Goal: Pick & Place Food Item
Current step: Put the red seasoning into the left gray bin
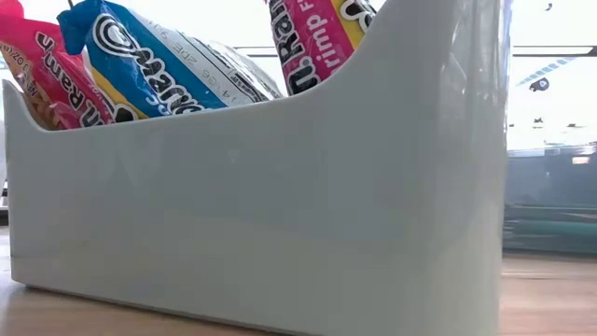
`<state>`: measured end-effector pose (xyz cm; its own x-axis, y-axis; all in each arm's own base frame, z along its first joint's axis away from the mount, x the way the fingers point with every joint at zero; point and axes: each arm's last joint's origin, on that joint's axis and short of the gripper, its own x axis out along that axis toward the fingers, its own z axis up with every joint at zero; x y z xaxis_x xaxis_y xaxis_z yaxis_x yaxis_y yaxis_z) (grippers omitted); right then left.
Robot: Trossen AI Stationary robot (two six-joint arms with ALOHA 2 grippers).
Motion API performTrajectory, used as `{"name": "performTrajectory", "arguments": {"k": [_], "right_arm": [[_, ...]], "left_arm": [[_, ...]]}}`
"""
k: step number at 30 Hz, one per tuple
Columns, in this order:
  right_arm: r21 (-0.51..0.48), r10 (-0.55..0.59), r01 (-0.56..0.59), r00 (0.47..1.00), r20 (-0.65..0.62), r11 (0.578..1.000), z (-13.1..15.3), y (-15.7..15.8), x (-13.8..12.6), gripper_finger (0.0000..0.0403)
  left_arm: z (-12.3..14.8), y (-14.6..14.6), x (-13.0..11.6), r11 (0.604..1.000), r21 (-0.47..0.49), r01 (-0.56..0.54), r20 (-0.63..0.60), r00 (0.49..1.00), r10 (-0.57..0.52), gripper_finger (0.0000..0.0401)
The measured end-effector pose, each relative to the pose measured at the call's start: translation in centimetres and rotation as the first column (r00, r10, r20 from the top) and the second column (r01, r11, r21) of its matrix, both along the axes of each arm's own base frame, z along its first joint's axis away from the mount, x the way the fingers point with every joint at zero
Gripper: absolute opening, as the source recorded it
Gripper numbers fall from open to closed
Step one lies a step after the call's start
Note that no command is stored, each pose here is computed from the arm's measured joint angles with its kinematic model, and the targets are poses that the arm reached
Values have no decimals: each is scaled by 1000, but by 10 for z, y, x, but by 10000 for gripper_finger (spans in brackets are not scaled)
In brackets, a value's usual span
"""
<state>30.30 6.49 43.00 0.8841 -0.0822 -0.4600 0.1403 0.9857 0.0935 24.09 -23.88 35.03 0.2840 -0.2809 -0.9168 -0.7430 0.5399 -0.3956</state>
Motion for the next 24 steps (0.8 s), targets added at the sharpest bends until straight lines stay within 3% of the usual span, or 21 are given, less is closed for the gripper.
{"name": "performTrajectory", "arguments": {"k": [12,24], "right_arm": [[-66,26,-33,994,-102,997,-9,-1,-5,256],[-69,48,-59,986,-161,996,-14,2,-8,256]], "left_arm": [[-39,-16,17,997,72,-30,-119,992,38,202],[-60,-18,17,992,121,-45,-182,981,67,202]]}}
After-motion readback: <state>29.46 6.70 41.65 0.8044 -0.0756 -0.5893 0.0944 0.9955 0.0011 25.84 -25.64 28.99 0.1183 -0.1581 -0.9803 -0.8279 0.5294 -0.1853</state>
